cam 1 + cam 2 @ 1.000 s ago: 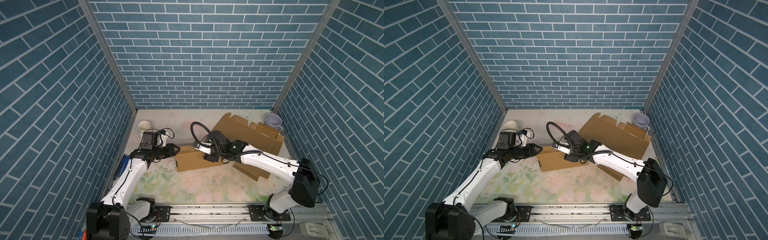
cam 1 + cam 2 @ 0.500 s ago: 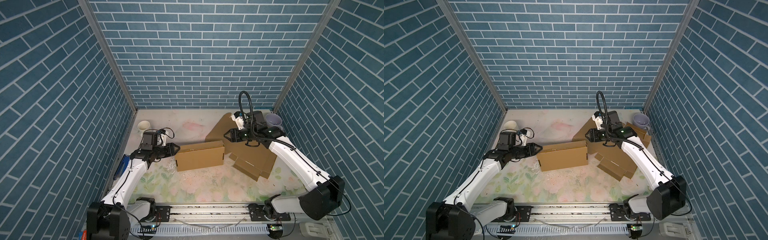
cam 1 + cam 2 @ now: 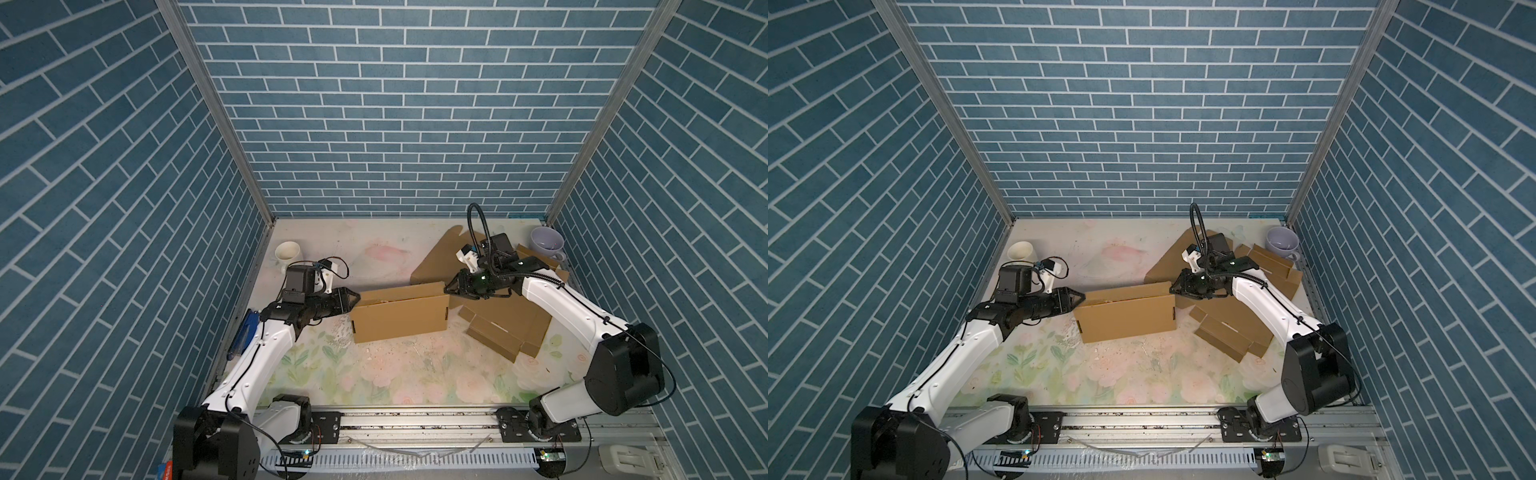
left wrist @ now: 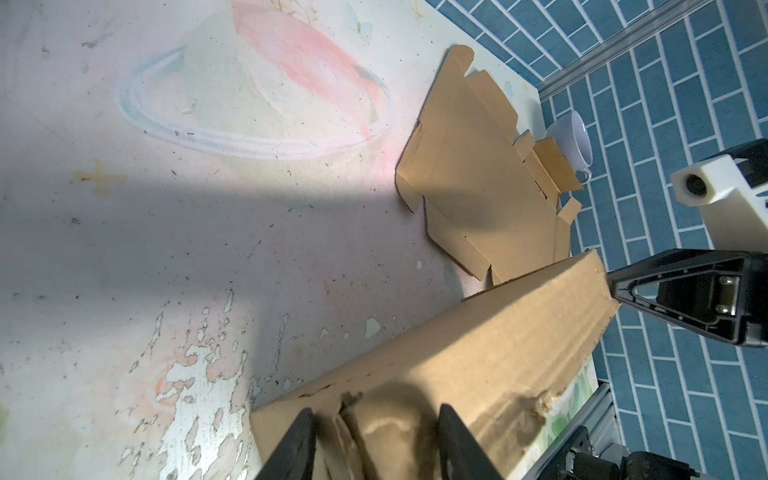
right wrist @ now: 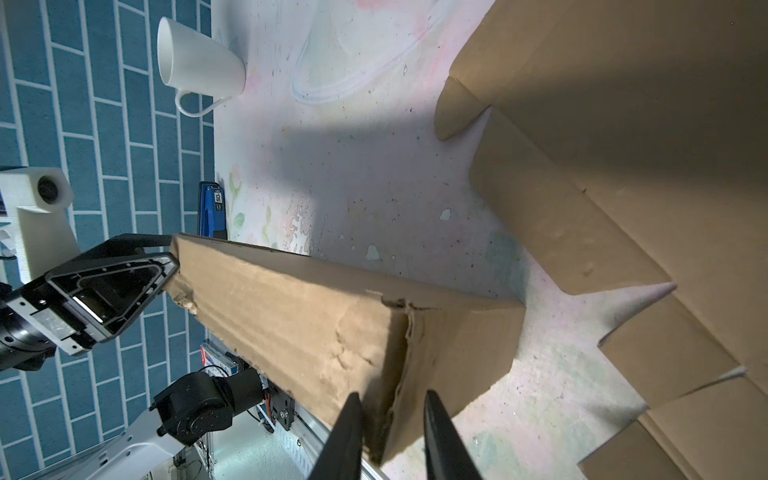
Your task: Fold the paper box
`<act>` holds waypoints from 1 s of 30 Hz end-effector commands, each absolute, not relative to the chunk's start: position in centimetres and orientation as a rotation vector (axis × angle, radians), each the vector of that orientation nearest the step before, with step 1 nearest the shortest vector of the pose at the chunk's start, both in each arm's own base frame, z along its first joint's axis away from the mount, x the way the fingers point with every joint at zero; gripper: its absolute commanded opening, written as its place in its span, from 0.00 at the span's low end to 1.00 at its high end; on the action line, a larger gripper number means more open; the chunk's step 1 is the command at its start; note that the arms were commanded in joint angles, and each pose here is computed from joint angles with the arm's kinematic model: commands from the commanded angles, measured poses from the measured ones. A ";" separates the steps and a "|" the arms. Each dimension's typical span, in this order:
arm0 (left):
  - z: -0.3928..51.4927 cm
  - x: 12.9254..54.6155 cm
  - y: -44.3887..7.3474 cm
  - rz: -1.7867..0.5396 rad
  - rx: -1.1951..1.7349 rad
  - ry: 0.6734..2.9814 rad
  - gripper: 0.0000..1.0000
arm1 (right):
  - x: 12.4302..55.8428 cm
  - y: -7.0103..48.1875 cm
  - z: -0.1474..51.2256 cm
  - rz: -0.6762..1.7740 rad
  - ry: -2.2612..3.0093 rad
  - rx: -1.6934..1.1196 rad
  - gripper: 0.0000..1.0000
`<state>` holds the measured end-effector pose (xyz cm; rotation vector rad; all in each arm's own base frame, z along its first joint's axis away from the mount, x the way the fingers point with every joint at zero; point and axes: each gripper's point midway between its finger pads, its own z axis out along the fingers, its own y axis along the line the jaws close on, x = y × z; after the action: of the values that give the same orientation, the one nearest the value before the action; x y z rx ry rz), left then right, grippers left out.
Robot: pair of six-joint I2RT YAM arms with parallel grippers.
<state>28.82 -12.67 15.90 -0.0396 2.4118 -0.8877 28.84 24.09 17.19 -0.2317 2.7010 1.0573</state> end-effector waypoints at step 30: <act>17.0 29.5 -9.8 -0.776 -0.164 2.365 0.61 | 29.1 28.0 19.2 1.207 2.436 -0.423 0.42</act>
<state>32.31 -9.79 19.69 -0.1820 2.2626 -0.8030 31.51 28.81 21.05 -0.3073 2.4134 1.2798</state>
